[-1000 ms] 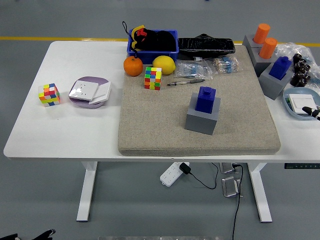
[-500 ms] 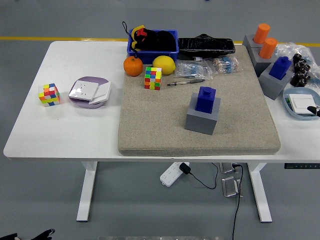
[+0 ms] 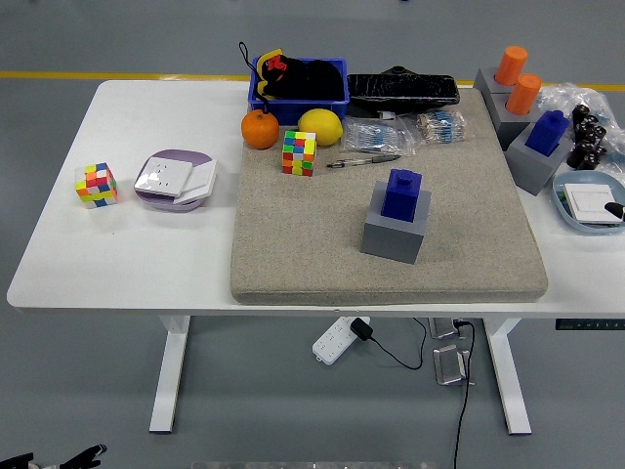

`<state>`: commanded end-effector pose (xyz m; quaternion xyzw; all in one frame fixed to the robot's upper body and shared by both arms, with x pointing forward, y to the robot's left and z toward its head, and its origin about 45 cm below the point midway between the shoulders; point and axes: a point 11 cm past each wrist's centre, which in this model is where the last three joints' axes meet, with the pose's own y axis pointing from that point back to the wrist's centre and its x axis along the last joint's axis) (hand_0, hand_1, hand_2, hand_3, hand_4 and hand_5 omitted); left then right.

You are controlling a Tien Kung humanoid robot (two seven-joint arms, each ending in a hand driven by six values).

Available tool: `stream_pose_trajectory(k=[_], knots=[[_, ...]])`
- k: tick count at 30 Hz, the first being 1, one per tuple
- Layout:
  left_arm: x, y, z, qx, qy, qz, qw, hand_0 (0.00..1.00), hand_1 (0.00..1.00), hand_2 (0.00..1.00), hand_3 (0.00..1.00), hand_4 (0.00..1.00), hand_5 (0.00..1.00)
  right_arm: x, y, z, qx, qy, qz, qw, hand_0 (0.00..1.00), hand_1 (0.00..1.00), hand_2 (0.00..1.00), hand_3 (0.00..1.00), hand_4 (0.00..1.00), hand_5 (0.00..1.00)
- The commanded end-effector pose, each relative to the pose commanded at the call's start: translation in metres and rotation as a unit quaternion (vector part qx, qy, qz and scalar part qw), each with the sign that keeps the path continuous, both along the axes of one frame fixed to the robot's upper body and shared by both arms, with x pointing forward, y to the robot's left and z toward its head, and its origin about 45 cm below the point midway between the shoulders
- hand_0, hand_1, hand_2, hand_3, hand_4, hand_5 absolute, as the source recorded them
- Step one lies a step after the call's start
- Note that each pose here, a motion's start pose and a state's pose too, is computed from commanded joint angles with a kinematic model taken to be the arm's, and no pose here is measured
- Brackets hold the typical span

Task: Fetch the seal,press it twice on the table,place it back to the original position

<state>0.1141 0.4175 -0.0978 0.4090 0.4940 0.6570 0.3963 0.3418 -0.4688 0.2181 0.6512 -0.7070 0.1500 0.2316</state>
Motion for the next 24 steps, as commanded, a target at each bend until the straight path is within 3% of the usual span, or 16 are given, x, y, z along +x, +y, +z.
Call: stream_pose_trajectory(k=[24], knots=[[0.0000, -0.0023, -0.0007, -0.002, -0.001, 0.001, 1.000, 0.811, 0.785, 0.760, 0.798, 0.677, 0.430, 0.0007, -0.0014, 0.0008, -0.001, 0.009, -0.001, 1.000, 0.838, 0.801, 0.774, 0.778, 0.979, 0.215]])
